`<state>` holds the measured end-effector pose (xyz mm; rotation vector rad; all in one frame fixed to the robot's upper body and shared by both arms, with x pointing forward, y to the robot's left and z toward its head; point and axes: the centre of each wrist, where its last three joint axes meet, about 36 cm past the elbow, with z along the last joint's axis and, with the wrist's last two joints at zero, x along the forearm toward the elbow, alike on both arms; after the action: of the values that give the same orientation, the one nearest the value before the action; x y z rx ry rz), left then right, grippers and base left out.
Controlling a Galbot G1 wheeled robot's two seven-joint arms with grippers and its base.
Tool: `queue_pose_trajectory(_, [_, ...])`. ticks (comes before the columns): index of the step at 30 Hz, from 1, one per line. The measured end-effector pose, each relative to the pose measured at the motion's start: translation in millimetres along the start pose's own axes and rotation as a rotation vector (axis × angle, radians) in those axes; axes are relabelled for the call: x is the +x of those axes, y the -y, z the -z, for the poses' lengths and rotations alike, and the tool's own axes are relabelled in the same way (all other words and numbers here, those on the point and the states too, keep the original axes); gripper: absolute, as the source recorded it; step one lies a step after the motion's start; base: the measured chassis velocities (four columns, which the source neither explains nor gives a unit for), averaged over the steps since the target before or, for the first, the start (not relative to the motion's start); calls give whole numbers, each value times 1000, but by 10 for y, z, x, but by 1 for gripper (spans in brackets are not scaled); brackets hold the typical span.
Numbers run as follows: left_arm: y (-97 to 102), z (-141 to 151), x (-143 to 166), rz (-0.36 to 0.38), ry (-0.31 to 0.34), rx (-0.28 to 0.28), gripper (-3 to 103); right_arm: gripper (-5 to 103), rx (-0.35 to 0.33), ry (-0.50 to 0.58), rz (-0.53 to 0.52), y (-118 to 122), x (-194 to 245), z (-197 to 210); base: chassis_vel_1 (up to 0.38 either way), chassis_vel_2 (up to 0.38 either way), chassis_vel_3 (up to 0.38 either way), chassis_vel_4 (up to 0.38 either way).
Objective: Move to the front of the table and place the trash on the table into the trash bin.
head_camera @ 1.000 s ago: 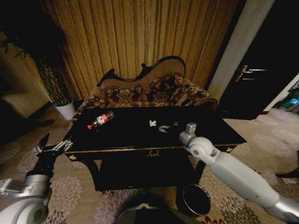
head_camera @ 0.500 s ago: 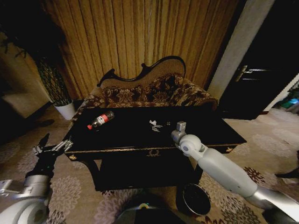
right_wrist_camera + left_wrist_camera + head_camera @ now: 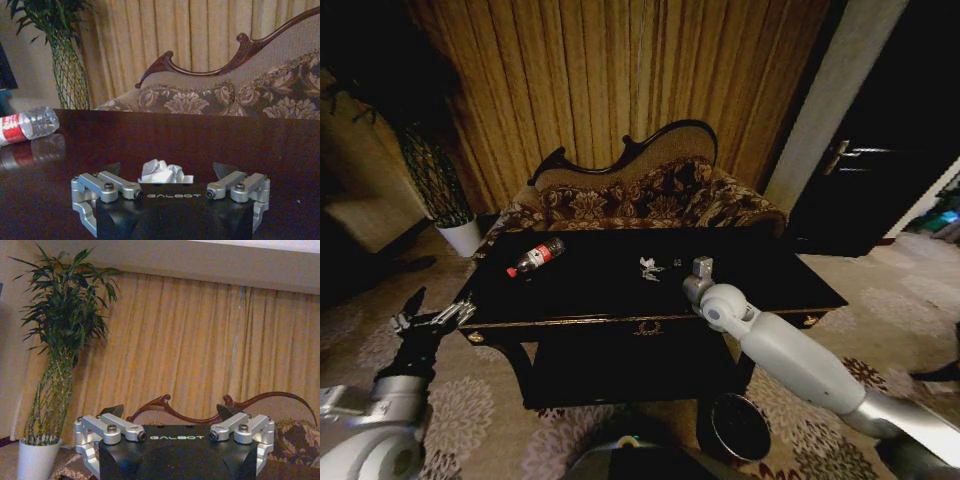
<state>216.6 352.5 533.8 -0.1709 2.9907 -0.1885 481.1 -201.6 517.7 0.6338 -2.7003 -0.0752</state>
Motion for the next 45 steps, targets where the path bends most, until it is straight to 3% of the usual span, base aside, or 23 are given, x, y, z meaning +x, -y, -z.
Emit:
queue_pose_trajectory(20, [-36,-27,1,16,-3,1,100,103,0,-45,13,-91,-77,27,0,0,0,0])
queue_pose_trajectory(27, [-39,-28,-6,17,-1,1,100,83,11,-31,1,-78,-87,-15,0,0,0,0])
queue_pose_trajectory(29, [-44,-34,-10,18,-1,2,100,72,14,-24,-3,-75,-89,-43,0,0,0,0])
queue_pose_trajectory(30, [-48,-38,-11,20,-2,2,100,72,16,-23,-5,-75,-88,-53,0,0,0,0])
queue_pose_trajectory(31, [-53,-43,-13,23,-3,2,100,61,18,-22,-6,-76,-87,-66,0,0,0,0])
queue_pose_trajectory(33, [-56,-45,-13,25,-3,2,100,61,19,-20,-6,-77,-87,-68,0,0,0,0])
queue_pose_trajectory(39, [-59,-49,-20,26,-2,4,100,33,23,-16,-9,-71,-87,-73,0,0,0,0])
queue_pose_trajectory(42, [-61,-56,-21,27,-4,5,100,28,24,-17,-11,-64,-82,-83,0,0,0,0])
queue_pose_trajectory(45, [-65,-61,-25,28,-3,7,100,12,24,-14,-14,-49,-74,-78,0,0,0,0])
